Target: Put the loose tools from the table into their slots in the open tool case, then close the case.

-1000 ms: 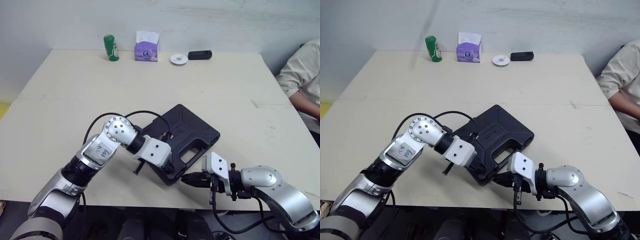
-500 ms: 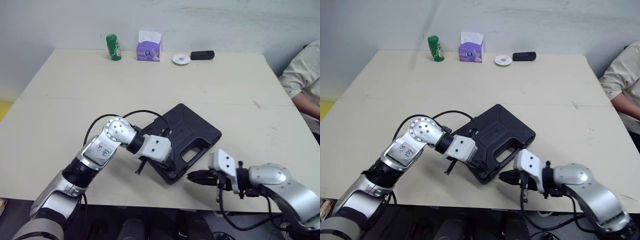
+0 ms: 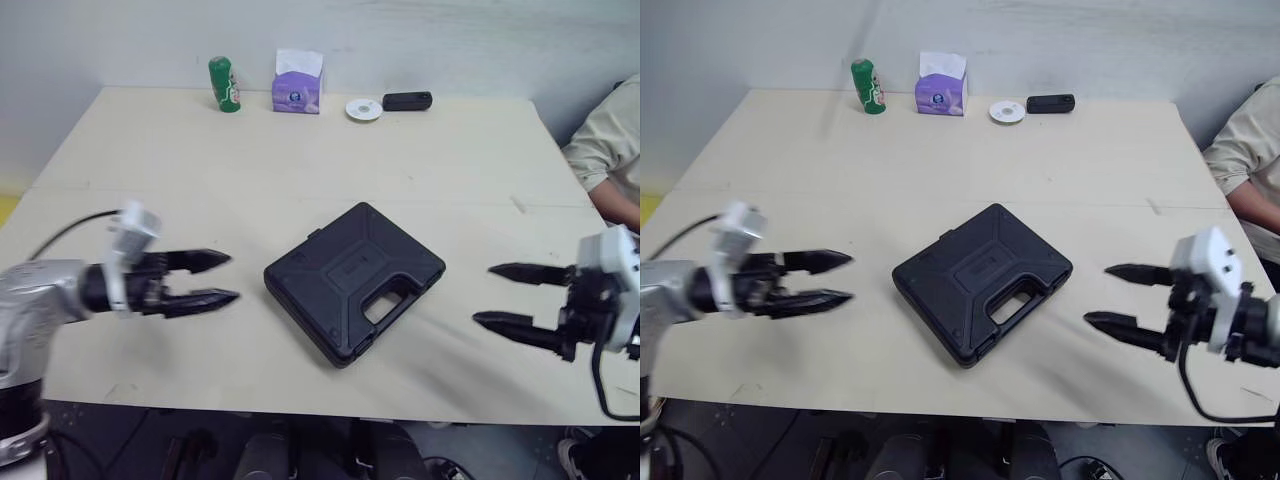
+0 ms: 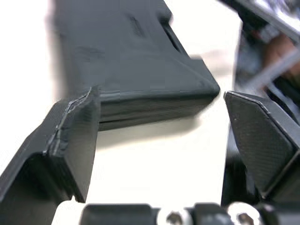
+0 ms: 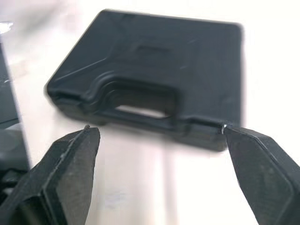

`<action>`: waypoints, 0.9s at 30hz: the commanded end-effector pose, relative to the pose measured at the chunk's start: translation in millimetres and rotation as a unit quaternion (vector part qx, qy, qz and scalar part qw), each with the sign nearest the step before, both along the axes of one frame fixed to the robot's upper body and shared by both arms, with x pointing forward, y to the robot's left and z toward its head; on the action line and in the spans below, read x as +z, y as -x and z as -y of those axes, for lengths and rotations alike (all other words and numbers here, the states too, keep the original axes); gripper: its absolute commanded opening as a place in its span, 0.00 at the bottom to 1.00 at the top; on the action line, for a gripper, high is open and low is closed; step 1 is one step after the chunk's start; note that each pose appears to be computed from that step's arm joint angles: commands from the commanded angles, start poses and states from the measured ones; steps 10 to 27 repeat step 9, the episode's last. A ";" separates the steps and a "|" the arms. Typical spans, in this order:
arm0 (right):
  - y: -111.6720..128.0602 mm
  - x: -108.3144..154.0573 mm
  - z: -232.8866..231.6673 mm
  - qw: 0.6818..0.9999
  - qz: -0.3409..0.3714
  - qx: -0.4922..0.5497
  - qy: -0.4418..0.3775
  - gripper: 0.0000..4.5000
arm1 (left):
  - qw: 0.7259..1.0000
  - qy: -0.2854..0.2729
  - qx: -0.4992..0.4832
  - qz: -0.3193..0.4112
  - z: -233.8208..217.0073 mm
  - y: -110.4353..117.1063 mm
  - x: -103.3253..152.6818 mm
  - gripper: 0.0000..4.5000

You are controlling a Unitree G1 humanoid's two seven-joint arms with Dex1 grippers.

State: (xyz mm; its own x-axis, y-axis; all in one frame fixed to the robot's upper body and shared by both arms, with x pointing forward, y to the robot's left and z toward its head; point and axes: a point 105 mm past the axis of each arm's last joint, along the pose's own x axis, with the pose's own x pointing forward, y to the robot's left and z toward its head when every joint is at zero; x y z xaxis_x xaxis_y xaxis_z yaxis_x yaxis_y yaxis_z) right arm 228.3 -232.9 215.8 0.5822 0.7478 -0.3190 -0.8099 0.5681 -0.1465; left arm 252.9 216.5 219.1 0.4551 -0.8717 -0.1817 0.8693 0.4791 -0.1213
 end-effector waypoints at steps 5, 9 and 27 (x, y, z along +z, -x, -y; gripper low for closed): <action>-10.1 25.3 37.4 0.997 0.045 -0.040 0.052 1.00 | 0.987 -0.046 0.154 0.030 -71.8 20.8 11.3 1.00; -16.6 29.2 44.7 0.996 0.053 -0.044 0.065 1.00 | 0.983 -0.061 0.168 0.041 -82.2 21.9 8.5 1.00; -16.6 29.2 44.7 0.996 0.053 -0.044 0.065 1.00 | 0.983 -0.061 0.168 0.041 -82.2 21.9 8.5 1.00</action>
